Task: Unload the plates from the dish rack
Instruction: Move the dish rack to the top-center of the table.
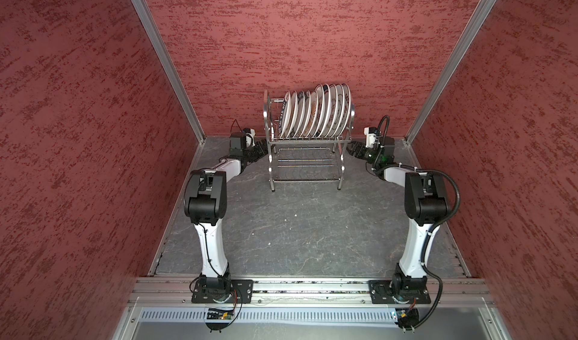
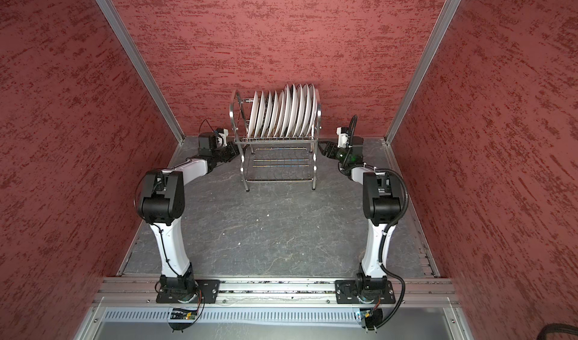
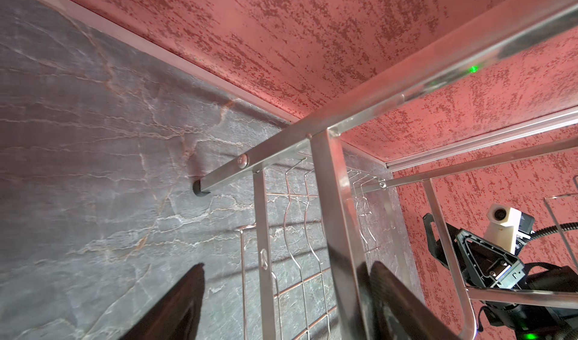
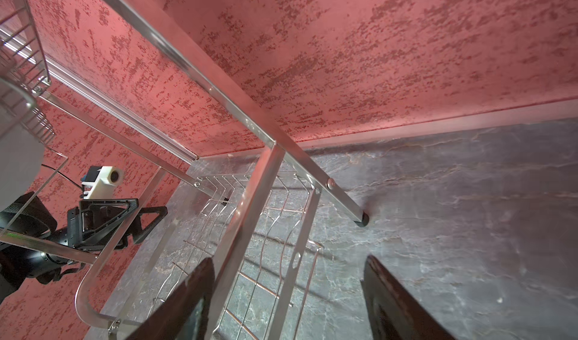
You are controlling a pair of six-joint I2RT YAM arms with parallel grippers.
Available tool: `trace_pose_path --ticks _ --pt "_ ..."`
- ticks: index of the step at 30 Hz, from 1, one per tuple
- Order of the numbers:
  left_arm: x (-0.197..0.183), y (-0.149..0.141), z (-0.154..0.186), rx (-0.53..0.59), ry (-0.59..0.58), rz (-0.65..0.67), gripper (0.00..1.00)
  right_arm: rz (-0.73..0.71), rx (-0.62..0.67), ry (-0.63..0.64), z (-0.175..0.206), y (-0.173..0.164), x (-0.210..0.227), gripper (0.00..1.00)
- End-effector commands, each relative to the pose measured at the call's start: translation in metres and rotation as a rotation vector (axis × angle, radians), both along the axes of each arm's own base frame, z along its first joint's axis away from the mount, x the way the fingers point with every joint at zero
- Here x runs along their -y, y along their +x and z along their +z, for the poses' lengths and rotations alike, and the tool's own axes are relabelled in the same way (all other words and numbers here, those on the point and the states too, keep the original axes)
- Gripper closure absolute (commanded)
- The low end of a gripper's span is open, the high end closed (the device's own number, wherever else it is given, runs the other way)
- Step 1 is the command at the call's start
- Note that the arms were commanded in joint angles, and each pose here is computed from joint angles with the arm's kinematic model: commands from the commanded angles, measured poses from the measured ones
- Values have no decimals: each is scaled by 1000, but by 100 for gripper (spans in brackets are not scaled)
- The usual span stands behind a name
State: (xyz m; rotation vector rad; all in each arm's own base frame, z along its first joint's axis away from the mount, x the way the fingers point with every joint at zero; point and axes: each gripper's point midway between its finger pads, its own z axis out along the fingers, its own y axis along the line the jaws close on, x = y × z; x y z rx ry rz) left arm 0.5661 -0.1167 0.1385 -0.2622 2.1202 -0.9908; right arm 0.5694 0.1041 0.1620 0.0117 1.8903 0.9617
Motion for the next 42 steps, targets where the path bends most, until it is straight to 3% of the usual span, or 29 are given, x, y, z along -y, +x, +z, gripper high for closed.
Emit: trace_pose_path --ticks 1,4,9,14,25,35,42 --pt "-12 -2 5 3 14 4 13 9 60 -11 23 -3 0 25" --pt "-15 -2 7 7 -4 -7 9 11 59 -12 22 -3 1 24" --pt "-16 3 23 53 -136 -53 8 13 57 -15 21 -3 1 24" --pt "-13 5 36 86 -144 -62 7 5 56 -13 21 -3 2 24" --pt "-73 -15 33 26 -22 182 0 -75 50 -50 31 -13 21 14" --pt "-90 -55 22 -55 91 259 0 -192 29 -88 44 -35 47 1" --pt "-97 -86 17 -133 137 307 1 -352 -63 -206 46 -63 78 1"
